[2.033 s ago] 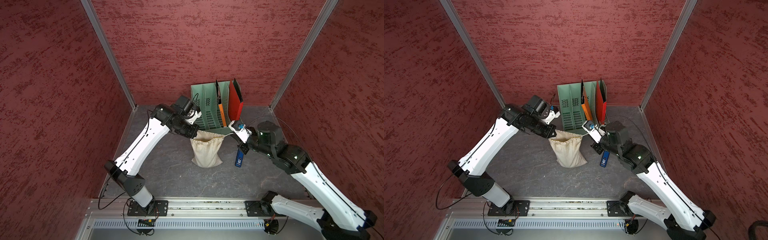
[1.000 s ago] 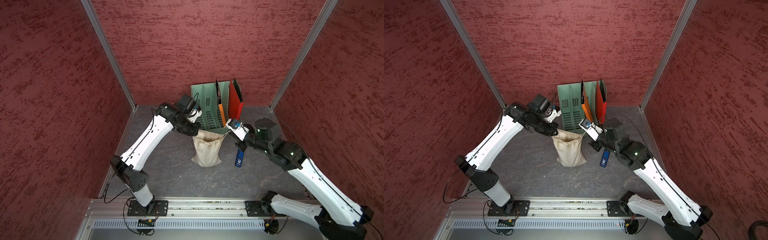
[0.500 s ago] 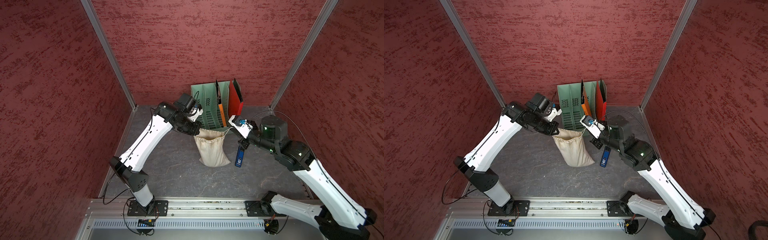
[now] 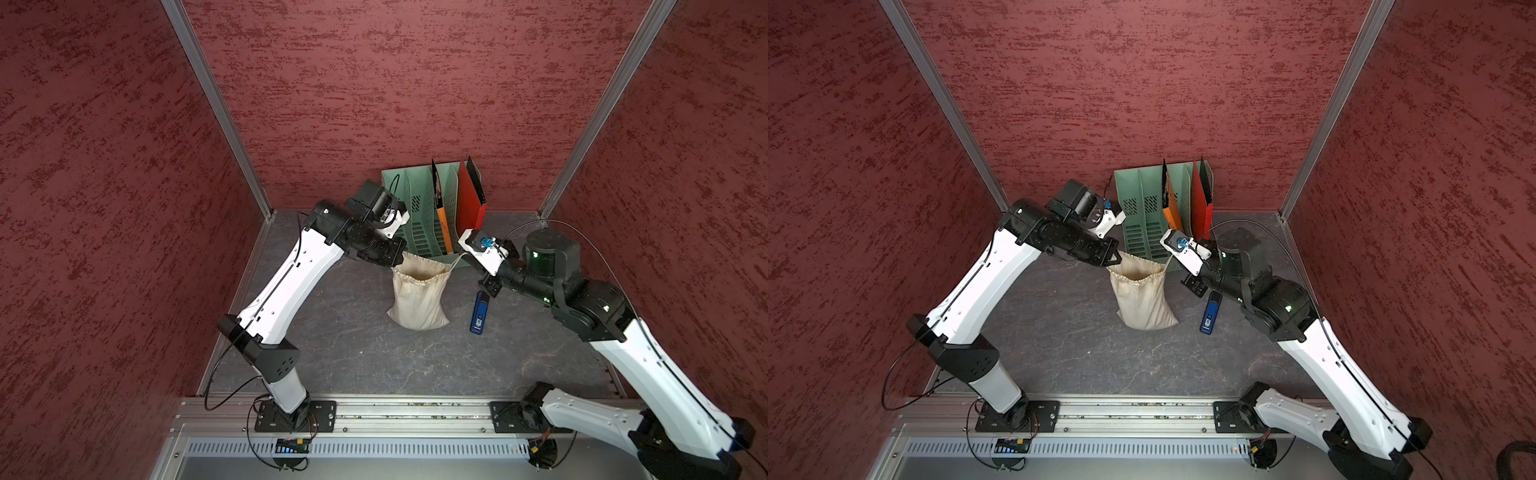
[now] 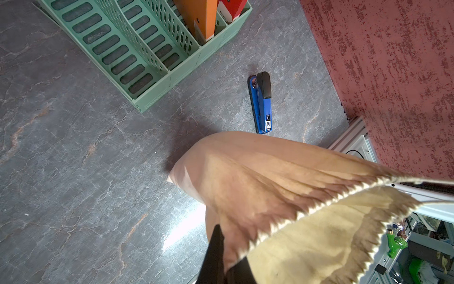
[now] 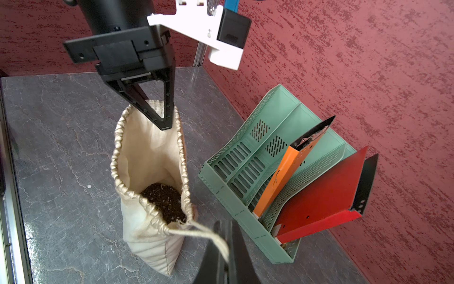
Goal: Close the soil bag
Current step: Adjust the soil bag at the center of the board.
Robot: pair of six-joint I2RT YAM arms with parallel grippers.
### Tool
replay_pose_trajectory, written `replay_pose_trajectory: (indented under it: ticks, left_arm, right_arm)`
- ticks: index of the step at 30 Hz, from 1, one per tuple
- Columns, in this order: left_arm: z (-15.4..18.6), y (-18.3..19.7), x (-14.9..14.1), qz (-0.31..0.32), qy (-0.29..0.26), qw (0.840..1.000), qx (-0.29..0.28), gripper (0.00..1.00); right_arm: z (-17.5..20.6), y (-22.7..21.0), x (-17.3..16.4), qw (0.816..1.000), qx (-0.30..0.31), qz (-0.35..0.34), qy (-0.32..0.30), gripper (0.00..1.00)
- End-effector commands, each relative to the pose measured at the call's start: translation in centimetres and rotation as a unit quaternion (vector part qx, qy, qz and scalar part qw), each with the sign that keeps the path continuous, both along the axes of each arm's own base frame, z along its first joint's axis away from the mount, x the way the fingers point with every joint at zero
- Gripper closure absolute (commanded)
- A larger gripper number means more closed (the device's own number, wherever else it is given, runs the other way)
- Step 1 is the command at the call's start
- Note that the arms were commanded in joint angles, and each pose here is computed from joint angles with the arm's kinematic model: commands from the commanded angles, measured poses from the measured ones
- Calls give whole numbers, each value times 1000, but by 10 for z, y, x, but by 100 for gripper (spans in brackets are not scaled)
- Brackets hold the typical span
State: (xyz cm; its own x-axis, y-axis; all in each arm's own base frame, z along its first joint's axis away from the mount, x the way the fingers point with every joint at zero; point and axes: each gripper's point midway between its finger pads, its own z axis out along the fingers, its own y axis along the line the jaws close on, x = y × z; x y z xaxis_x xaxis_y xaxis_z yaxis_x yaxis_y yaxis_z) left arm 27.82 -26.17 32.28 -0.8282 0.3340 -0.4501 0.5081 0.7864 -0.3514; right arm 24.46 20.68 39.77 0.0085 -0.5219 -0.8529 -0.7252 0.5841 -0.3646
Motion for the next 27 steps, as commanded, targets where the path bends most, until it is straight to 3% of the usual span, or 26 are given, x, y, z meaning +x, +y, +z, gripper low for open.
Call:
replay_pose_trajectory:
  ticks: [1,8,14,19,24,27]
  left_arm:
    - [2,-4,5,-1,-7,1000,-2,100]
    - [1,-6,6,-4,-4,1000,-2,100]
    - [0,-9,8,-15,-1,1000,2,100]
    - [5,-11,13,-15,-11,1000,-4,100]
    - [14,-13,14,-16,-17,1000,-16,100]
    - [14,-13,12,-16,-13,1000,-17,100]
  right_arm:
    - [36,1,-2,999,36,6,-37,100]
    - [18,4,3,1000,8,8,-12,100]
    - [46,4,3,999,18,9,-37,100]
    - [28,14,9,1000,8,17,-1,100]
    - [57,12,6,999,18,22,-31,100]
    - [46,14,3,999,5,35,-17,100]
